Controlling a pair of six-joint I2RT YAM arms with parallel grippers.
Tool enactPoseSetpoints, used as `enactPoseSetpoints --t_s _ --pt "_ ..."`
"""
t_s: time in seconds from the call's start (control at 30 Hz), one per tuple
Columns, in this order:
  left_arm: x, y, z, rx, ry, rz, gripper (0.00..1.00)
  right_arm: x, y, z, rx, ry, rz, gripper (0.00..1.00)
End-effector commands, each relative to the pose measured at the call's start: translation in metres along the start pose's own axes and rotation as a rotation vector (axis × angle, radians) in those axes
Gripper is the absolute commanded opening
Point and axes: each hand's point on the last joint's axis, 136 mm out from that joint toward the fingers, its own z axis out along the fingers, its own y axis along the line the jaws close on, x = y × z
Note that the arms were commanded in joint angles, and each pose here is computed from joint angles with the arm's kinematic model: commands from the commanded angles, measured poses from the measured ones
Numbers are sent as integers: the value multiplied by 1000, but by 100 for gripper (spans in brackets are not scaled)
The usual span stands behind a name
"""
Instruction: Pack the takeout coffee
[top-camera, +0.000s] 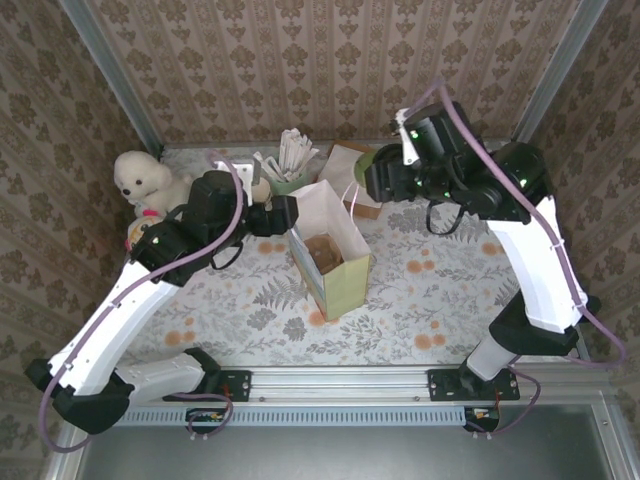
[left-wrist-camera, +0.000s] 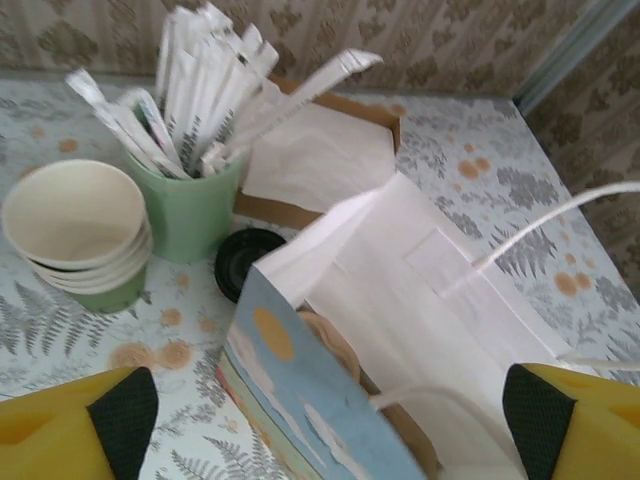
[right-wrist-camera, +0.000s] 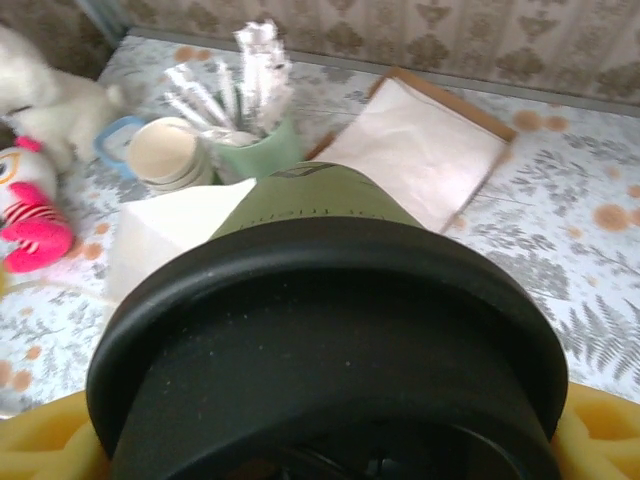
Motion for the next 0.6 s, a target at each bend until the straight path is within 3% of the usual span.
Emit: enactPoseSetpoints --t_s 0.0,0.2,0.43,0.57 --pt "2 -16 -9 91 8 34 87 -15 26 -3 -48 -79 -11 58" --pt "10 -13 -13 84 39 34 60 -11 55 -6 -21 -106 -70 59" --pt "13 -14 -13 93 48 30 51 -4 88 -7 -101 -107 -66 59" --pt "12 -13 -15 92 41 27 39 8 89 16 -37 -47 -44 60"
